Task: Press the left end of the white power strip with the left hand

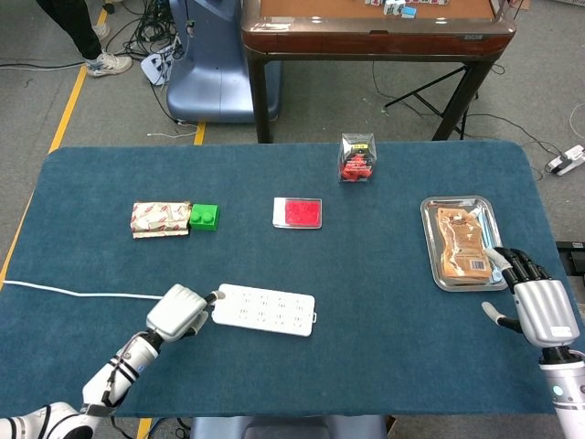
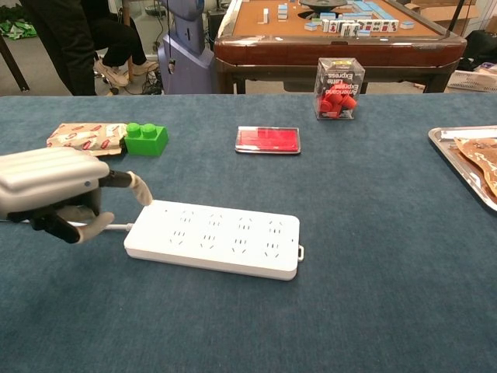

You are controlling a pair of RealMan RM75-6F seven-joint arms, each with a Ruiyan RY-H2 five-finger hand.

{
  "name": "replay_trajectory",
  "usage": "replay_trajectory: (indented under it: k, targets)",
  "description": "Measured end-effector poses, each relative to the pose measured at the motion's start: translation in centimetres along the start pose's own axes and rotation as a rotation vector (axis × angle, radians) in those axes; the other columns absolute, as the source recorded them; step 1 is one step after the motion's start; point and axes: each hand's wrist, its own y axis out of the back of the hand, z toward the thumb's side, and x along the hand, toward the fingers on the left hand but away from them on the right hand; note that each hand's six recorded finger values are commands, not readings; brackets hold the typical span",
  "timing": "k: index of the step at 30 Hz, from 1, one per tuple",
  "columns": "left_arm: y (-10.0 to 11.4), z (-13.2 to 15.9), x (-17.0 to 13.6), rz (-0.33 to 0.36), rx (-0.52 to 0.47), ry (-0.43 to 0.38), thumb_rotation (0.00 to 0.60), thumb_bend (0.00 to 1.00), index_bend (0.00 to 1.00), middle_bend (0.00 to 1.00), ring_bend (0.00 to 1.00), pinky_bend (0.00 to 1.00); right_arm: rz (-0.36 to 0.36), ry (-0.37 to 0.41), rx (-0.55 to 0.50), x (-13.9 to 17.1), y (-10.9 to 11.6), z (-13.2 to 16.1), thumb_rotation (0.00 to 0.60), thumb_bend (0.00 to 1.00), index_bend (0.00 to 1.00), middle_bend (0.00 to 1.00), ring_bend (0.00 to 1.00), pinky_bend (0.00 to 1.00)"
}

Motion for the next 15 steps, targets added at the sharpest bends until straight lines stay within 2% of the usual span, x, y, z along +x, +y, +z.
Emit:
replay_trajectory:
  k: [5, 9, 15]
  targets:
    - [1.6, -2.5, -2.4, 0.074, -0.083, 0.087, 0.600, 0.59, 0.23, 0.91, 0.86, 1.00, -0.001, 0.007, -0.003, 0.0, 0.1, 0.0, 0.600, 0.16, 0.15, 0.17, 0.14, 0.34]
    - [2.4, -5.2, -5.5, 0.136, -0.159, 0.194, 0.600, 0.59, 0.23, 0.86, 0.81, 1.00, -0.003, 0.006, -0.006, 0.1, 0.2, -0.1, 0.600, 0.16, 0.15, 0.17, 0.14, 0.34]
    - [2.7, -8.2, -9.6, 0.215, -0.203, 0.335, 0.600, 0.59, 0.24, 0.80, 0.75, 0.98, -0.004, 0.012, -0.012, 0.1, 0.2, 0.0, 0.600, 0.16, 0.15, 0.17, 0.14, 0.34]
